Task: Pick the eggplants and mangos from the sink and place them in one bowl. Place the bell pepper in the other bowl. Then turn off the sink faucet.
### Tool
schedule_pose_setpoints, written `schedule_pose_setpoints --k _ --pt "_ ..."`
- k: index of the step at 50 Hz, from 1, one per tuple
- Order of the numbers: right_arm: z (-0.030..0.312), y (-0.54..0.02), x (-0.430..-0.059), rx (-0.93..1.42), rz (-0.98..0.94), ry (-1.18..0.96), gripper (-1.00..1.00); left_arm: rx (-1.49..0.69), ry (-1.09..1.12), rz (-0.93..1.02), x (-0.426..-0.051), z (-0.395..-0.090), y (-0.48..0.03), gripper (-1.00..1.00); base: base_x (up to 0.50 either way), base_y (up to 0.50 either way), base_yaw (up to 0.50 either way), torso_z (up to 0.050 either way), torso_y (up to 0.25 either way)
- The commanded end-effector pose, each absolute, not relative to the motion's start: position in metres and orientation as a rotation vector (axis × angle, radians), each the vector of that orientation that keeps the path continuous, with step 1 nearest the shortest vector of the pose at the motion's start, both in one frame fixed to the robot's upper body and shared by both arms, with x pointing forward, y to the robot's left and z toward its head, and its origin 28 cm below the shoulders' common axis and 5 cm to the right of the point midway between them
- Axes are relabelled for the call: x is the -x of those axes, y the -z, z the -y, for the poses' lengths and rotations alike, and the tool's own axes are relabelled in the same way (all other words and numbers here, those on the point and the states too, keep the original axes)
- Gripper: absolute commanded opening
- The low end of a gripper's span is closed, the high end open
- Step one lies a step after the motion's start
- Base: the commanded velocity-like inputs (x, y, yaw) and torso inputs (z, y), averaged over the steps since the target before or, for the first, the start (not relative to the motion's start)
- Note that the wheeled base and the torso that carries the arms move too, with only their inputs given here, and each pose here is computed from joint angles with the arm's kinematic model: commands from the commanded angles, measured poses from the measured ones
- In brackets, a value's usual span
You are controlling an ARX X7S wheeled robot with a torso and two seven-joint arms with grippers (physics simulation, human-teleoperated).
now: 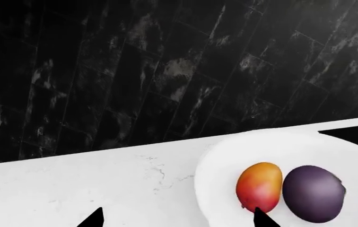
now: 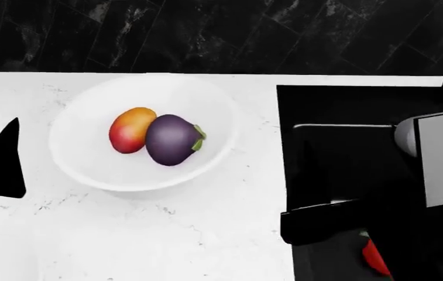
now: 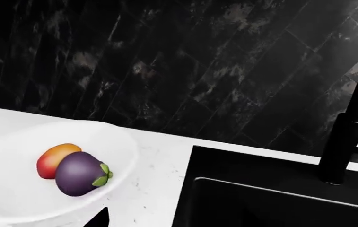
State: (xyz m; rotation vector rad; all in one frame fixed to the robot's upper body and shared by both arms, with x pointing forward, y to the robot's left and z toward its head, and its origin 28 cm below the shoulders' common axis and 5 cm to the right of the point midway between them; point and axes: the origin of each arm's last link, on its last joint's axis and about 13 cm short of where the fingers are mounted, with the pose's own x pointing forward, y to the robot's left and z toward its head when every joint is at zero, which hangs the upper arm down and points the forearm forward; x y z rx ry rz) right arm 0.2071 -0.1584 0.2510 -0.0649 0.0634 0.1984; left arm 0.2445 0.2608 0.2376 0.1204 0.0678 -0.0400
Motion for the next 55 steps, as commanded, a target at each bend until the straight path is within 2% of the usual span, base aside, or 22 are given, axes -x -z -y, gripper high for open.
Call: schedule_pose_setpoints --k 1,13,55 --pt "0.159 -0.249 -0.205 0.063 -0.064 -0.182 1.00 -0.081 0.077 -0.056 -0.242 -0.259 -0.240 1.00 -0.39 -0.18 0.00 0.000 0.000" --pt "0.162 -0.244 -0.202 0.049 -0.053 -0.142 1.00 -0.078 0.081 -0.058 -0.242 -0.259 -0.240 1.00 -0.32 -0.42 0.00 0.000 0.000" --pt "0.168 -0.236 -0.192 0.050 -0.068 -0.100 1.00 -0.065 0.084 -0.074 -0.244 -0.255 -0.235 1.00 0.00 -0.50 0.00 0.000 0.000"
